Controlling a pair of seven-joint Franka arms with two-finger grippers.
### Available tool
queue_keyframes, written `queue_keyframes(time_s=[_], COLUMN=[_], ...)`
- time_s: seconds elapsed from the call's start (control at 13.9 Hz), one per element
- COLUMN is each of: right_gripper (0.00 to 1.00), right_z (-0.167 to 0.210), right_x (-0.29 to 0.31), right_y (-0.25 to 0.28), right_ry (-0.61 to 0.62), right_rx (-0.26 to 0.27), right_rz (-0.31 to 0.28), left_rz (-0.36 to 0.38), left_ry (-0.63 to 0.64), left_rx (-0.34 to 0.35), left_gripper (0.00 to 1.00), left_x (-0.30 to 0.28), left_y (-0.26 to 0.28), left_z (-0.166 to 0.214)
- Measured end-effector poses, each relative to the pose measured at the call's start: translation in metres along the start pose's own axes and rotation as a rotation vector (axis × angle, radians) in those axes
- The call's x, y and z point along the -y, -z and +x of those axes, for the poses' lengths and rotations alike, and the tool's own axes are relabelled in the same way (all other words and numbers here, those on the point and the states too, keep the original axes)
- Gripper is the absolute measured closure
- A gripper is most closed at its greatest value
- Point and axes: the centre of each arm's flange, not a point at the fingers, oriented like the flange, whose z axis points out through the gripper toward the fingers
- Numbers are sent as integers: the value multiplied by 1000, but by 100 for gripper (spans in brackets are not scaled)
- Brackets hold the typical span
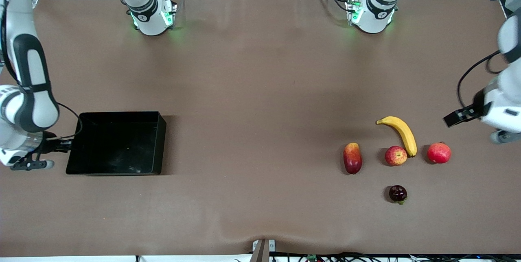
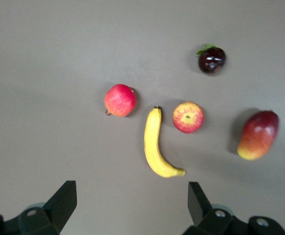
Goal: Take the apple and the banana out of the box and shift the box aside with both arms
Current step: 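Open both grippers and withdraw them from the banana and box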
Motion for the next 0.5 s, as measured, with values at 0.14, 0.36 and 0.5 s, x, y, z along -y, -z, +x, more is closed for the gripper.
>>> queue_keyframes(time_s=[0.14,0.36,0.5], right_gripper=[0,0,0], right_z=[9,5,-6], right_x=[37,112,159], right_y=[50,115,149], right_ry=[59,60,0], right_rx=[-13,14,41], right_rz=[4,-8,-33], left_rz=[-16,-25,-24], left_ry=[-42,-103,-121], left_rx=[1,-36,-23], left_gripper=[0,0,0], left_x=[4,-8,-19], left_y=[24,60,77], left_z=[-5,-24,-41])
